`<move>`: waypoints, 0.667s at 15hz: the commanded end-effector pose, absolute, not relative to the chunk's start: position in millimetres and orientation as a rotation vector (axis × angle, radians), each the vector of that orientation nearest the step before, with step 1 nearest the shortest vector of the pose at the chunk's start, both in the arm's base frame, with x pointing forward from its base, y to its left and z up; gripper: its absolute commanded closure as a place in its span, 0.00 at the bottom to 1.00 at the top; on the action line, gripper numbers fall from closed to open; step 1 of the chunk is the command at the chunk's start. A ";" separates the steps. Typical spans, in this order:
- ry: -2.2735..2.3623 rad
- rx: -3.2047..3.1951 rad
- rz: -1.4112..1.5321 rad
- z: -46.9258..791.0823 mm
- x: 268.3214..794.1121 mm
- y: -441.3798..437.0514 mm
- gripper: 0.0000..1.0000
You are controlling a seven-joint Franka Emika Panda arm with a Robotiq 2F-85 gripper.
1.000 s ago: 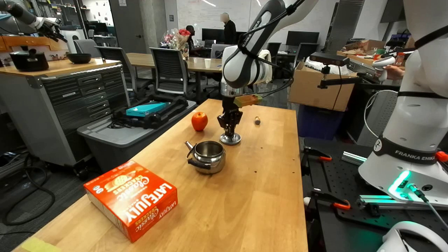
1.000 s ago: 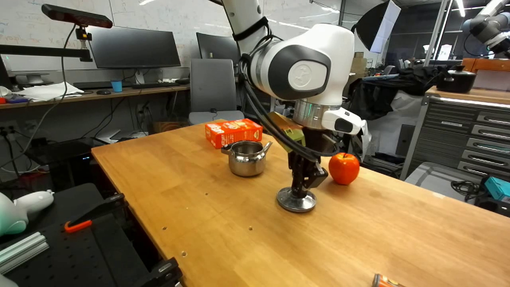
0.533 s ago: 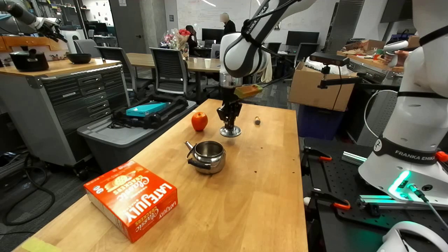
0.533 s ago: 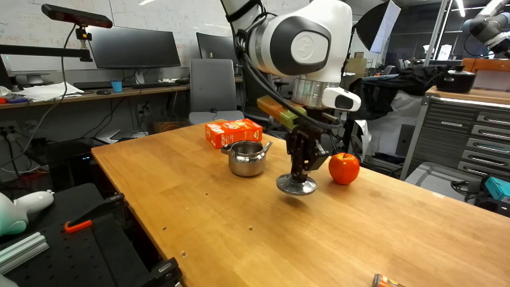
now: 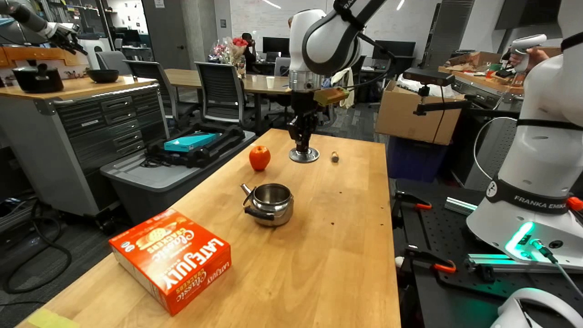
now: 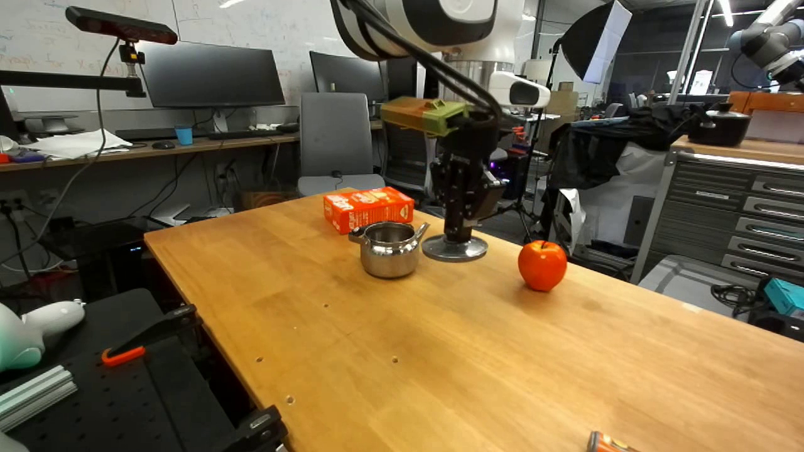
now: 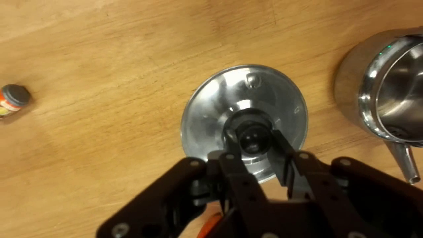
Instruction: Take the lid from the table and put it on the kettle
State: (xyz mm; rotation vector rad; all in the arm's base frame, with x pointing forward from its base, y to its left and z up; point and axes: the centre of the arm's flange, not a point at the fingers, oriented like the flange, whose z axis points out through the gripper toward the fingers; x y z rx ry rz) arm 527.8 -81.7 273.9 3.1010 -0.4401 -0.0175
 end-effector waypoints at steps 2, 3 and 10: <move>-0.345 3.102 0.000 313.0 505.3 -50.4 0.93; -0.323 3.108 0.003 317.0 504.5 -43.1 0.93; -0.153 3.153 0.047 329.6 512.8 6.3 0.93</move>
